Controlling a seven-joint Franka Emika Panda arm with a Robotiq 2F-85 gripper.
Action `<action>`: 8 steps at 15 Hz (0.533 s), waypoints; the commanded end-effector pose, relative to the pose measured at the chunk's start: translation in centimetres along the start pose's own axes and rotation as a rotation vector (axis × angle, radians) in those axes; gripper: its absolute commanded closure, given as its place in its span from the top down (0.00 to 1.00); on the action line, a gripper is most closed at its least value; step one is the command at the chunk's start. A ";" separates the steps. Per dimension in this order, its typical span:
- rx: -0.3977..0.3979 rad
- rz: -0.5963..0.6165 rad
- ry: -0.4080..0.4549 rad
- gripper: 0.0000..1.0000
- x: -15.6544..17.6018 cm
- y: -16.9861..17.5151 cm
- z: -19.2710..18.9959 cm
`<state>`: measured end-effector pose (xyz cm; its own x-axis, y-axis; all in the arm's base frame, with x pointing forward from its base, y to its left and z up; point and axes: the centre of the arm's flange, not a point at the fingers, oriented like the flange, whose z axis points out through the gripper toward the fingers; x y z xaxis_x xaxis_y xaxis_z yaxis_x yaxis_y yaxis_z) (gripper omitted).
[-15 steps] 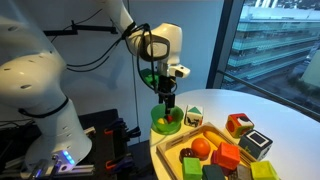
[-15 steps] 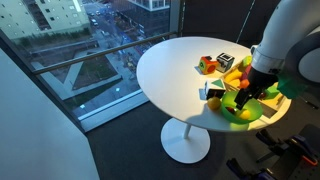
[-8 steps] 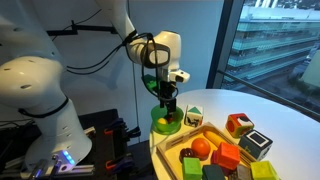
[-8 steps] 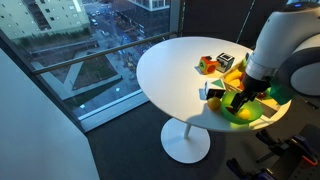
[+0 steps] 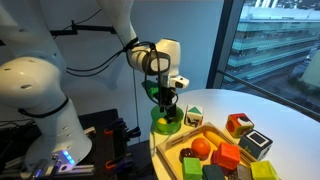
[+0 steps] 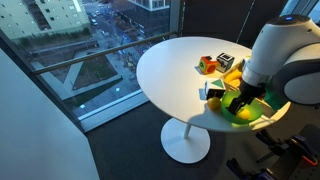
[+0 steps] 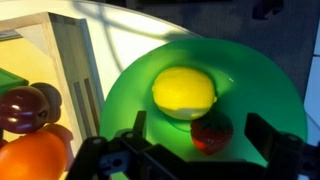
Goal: Pick up the red strawberry toy from the green bowl and put it on the table
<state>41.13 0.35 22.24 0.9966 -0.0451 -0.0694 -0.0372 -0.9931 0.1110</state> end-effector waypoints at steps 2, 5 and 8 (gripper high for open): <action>-0.007 0.000 0.018 1.00 0.3 -0.3 1.4; 0.001 -0.004 0.029 1.00 0.5 -0.5 2.0; 0.005 -0.010 0.046 1.00 0.8 -0.8 2.3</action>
<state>41.33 0.70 20.42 0.9982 -0.0340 -0.0494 -0.0292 -0.9951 0.0945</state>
